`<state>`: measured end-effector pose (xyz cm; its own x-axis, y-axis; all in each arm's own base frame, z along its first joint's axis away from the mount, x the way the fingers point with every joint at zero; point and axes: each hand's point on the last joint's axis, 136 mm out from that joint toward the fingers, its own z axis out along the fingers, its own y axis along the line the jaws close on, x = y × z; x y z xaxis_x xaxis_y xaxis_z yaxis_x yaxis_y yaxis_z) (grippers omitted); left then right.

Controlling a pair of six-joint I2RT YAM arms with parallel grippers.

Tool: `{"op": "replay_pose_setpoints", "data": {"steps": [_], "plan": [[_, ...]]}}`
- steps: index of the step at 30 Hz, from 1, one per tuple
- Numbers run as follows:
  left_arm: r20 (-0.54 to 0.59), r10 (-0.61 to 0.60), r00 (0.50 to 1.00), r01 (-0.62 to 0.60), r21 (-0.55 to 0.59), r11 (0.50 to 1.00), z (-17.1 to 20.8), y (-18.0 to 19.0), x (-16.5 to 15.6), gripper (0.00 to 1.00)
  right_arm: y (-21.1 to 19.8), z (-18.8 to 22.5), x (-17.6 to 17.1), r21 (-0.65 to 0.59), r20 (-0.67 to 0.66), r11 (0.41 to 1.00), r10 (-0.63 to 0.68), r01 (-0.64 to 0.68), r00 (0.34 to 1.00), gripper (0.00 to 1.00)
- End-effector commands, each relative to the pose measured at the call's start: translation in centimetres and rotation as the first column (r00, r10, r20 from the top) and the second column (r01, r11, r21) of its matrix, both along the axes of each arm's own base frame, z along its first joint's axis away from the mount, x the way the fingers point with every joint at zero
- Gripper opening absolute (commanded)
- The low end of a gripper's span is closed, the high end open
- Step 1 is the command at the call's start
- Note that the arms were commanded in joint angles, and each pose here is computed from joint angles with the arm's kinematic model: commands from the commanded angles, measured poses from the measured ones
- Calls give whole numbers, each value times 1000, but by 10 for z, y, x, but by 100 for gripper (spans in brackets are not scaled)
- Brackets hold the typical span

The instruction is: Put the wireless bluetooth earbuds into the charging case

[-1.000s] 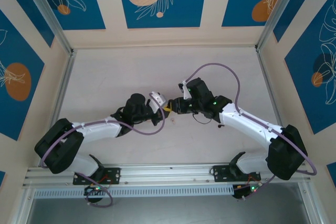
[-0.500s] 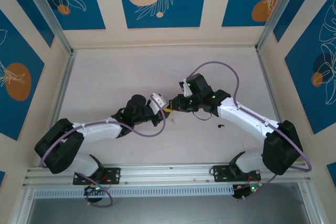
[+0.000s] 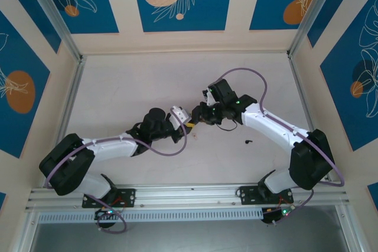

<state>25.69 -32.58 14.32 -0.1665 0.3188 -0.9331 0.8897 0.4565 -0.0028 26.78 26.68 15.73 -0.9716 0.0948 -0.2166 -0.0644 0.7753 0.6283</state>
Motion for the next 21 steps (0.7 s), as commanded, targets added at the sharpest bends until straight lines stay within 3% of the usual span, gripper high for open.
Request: {"op": "replay_pose_setpoints", "data": {"steps": [1, 13, 21], "plan": [[91, -41, 995, 47, -66, 997, 29, -6, -6, 17, -13, 0, 3, -29, -16, 998, -53, 53, 998, 30], [85, -29, 996, 34, -55, 998, 23, -4, -5, 17, -13, 41, 0, 91, 102, 996, -30, 21, 994, 41], [88, -29, 996, 35, -62, 997, 25, -4, -5, 17, -19, 59, -12, 142, 159, 989, 16, -39, 987, 36]]}}
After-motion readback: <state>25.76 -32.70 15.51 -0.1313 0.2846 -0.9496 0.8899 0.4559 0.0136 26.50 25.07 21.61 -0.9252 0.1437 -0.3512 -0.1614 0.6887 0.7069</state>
